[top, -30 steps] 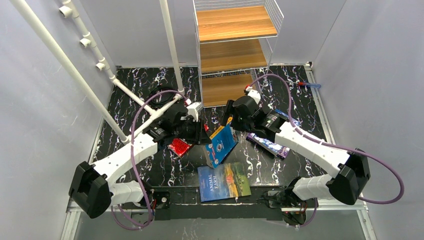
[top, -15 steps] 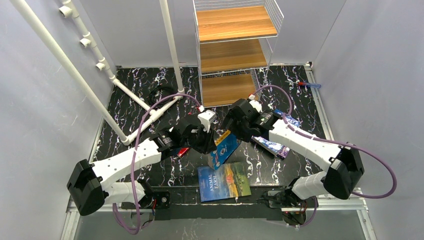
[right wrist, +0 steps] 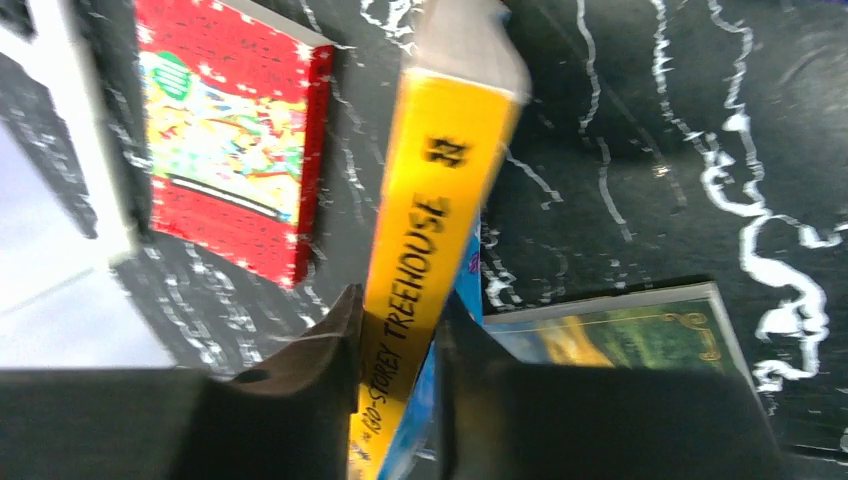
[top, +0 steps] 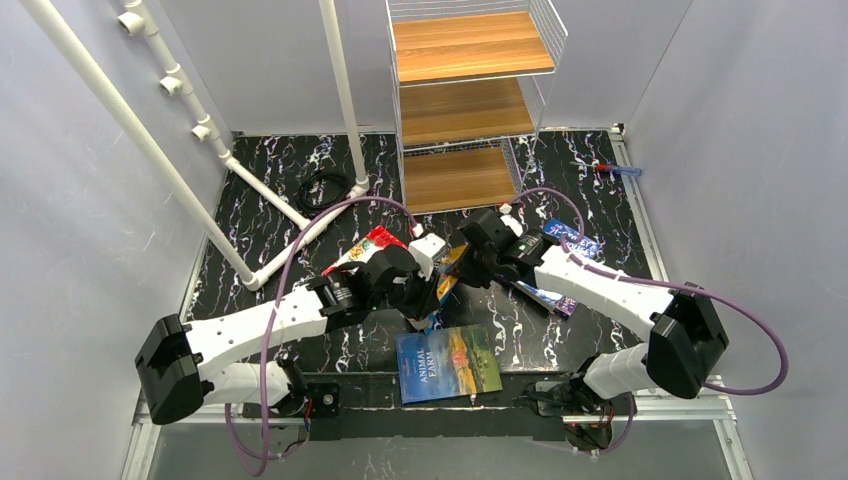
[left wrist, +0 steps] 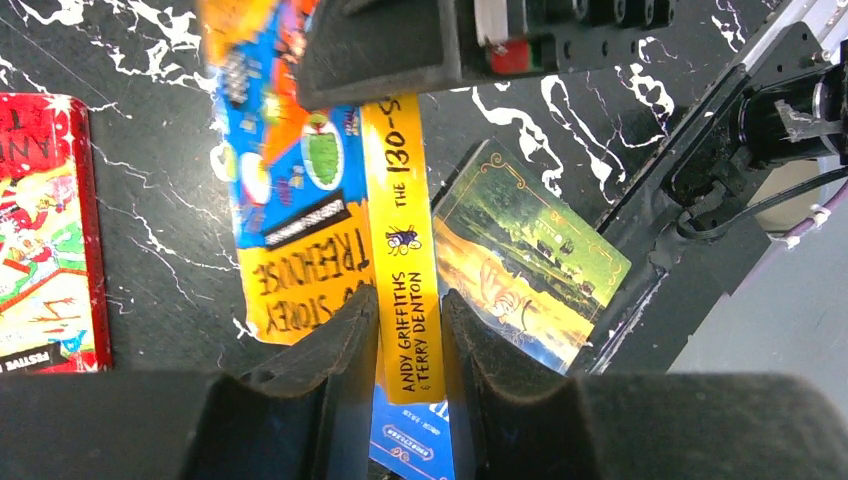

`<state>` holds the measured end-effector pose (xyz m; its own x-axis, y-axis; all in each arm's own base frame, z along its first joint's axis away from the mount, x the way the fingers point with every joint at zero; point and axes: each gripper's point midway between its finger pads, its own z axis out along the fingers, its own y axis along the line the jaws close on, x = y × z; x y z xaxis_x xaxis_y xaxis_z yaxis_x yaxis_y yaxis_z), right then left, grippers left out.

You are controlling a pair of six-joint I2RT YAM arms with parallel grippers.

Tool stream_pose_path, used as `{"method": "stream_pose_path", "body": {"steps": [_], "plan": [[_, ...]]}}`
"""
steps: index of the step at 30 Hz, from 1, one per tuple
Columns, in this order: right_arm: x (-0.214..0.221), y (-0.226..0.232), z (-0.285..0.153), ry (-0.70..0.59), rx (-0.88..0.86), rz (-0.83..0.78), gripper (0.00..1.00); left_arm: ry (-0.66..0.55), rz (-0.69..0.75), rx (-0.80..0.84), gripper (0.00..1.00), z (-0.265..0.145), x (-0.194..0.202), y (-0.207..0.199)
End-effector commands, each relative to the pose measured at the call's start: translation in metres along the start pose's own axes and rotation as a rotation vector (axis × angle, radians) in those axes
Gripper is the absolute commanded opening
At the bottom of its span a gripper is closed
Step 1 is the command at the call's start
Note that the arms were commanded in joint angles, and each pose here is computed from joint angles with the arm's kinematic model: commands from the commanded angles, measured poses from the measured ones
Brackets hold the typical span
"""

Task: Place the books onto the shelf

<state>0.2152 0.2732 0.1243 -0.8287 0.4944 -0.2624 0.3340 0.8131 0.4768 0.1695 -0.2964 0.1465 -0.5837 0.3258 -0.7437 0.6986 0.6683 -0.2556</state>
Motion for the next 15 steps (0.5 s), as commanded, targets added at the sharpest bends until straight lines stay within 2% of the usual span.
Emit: {"method": "stream_pose_path", "body": {"steps": [1, 4, 5, 7, 11, 13, 15], "plan": [[0.002, -0.009, -0.007, -0.009, -0.021, -0.047, 0.04, -0.119, 0.001, -0.065, 0.08, -0.018, -0.029, 0.009], [-0.002, -0.007, -0.012, -0.032, -0.064, -0.09, 0.01, -0.122, -0.015, -0.102, 0.5, -0.033, -0.036, 0.013], [-0.005, -0.003, -0.015, -0.048, -0.092, -0.119, 0.01, -0.116, -0.023, -0.118, 0.6, -0.039, -0.039, 0.014], [-0.01, 0.007, -0.022, -0.079, -0.162, -0.195, 0.01, -0.083, -0.031, -0.141, 0.66, -0.055, -0.038, 0.016], [-0.019, 0.034, -0.043, -0.161, -0.357, -0.417, 0.01, -0.063, -0.077, -0.193, 0.72, -0.091, -0.034, 0.026], [-0.018, 0.045, -0.056, -0.181, -0.461, -0.52, 0.01, -0.054, -0.162, -0.186, 0.74, -0.104, -0.03, 0.036], [-0.013, 0.057, -0.075, -0.186, -0.592, -0.61, 0.01, -0.075, -0.296, -0.099, 0.74, -0.112, -0.028, 0.041]]}}
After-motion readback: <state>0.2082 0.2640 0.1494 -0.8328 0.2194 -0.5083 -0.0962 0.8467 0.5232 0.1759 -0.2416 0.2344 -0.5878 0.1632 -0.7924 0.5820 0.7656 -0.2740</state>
